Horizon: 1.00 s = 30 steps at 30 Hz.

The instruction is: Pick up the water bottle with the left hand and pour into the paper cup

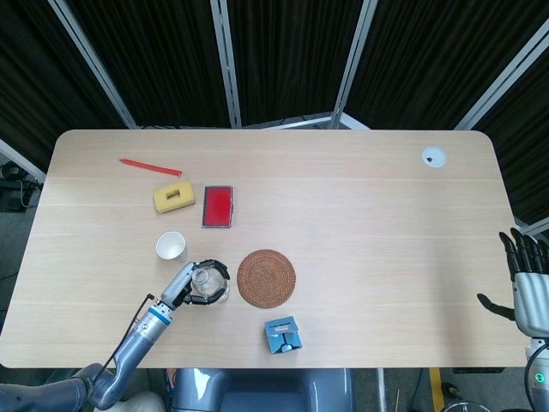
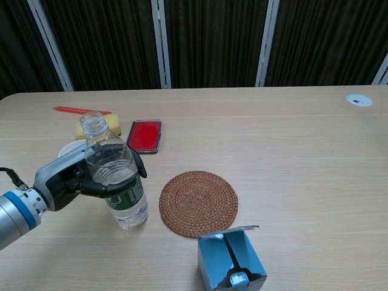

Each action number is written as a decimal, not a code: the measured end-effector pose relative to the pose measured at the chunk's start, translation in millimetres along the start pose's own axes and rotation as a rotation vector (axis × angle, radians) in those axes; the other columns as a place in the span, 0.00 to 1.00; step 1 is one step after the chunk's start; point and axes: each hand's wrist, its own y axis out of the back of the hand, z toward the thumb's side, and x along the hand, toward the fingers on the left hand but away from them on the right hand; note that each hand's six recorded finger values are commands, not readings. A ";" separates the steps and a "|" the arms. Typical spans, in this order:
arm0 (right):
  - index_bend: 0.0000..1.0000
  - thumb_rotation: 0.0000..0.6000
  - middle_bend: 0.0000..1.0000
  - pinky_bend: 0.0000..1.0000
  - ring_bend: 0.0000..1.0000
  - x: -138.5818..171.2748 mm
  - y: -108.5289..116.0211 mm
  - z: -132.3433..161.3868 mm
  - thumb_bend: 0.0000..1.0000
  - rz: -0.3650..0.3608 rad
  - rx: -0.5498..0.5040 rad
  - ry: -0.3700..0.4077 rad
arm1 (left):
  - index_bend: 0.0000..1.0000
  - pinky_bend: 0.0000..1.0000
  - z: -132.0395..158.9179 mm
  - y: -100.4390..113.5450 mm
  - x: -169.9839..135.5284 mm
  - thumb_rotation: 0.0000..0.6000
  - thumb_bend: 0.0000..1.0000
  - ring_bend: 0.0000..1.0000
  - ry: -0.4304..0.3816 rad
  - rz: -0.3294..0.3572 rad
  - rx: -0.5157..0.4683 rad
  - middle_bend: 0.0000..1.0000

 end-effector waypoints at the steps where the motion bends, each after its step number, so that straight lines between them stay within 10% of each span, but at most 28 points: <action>1: 0.00 1.00 0.00 0.00 0.00 0.0 0.1 0.0 0.00 0.000 -0.001 0.000 | 0.60 0.31 2.6 0.7 -0.1 1.00 0.60 0.28 -0.007 -0.001 0.001 0.46; 12: 0.00 1.00 0.00 0.00 0.00 1.6 1.0 1.9 0.00 -0.001 -0.003 0.005 | 0.59 0.31 58.8 20.2 -2.3 1.00 0.60 0.28 -0.114 -0.019 0.033 0.46; 20: 0.00 1.00 0.00 0.00 0.00 3.4 3.1 3.4 0.00 -0.007 -0.006 0.009 | 0.59 0.32 111.3 82.9 -4.4 1.00 0.60 0.28 -0.157 0.046 0.245 0.46; 30: 0.00 1.00 0.00 0.00 0.00 6.1 1.9 9.8 0.00 -0.005 0.004 0.026 | 0.59 0.32 110.0 172.8 -17.9 1.00 0.61 0.28 -0.017 0.165 0.513 0.46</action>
